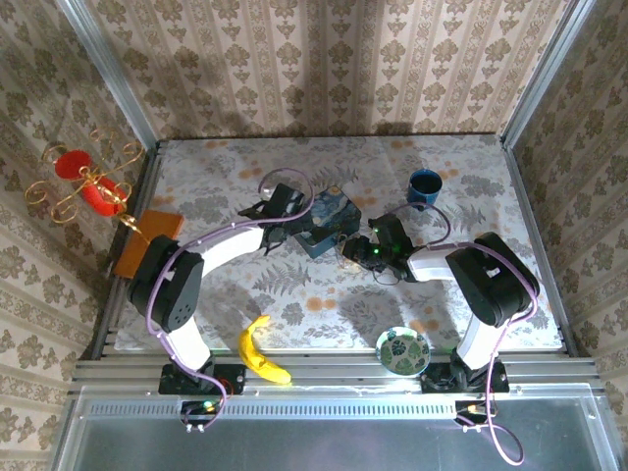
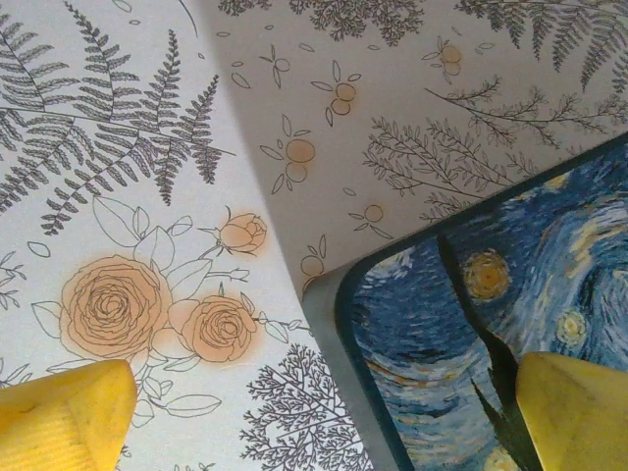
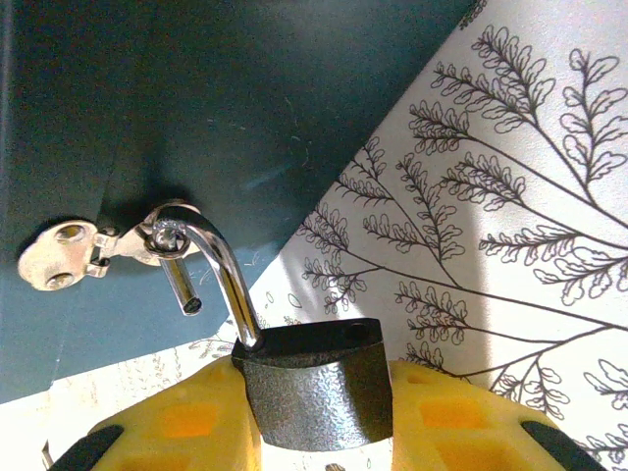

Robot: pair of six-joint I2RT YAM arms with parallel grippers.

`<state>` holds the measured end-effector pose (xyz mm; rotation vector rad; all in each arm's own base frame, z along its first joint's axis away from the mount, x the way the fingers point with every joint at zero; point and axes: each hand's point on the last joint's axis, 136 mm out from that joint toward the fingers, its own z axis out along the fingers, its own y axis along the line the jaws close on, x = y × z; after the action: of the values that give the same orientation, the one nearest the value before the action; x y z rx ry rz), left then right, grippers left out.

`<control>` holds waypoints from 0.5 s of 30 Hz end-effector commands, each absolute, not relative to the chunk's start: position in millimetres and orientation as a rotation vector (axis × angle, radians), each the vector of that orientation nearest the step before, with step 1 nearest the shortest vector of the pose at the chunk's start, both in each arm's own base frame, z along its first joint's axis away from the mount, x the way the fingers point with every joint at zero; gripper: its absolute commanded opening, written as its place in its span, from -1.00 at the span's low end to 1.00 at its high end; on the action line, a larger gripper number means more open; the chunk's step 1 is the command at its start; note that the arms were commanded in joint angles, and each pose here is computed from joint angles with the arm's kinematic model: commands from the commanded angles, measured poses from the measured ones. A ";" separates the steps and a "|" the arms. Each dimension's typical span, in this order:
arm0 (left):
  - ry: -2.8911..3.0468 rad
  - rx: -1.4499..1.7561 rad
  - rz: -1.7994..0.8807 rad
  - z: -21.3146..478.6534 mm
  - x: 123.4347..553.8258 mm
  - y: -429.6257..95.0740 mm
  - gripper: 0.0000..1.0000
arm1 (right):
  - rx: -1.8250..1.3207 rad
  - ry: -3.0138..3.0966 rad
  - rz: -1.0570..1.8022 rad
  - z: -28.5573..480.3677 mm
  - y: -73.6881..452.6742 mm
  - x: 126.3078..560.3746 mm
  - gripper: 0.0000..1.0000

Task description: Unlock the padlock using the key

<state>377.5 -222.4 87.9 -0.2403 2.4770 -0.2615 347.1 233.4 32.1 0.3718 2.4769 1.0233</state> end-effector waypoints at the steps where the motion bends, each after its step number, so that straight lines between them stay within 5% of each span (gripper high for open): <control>1: 2.528 -0.212 -0.240 70.2 367.5 -218.8 1.00 | 0.414 2.500 1.035 26.4 232.3 347.2 -1.00; 15: 2.602 -0.250 -0.203 41.0 347.2 -206.9 1.00 | 0.473 2.455 1.091 30.5 232.0 350.4 -1.00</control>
<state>378.0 -226.1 81.4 -0.2606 2.4498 -0.3175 348.6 233.5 33.2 0.4344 2.4700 1.0636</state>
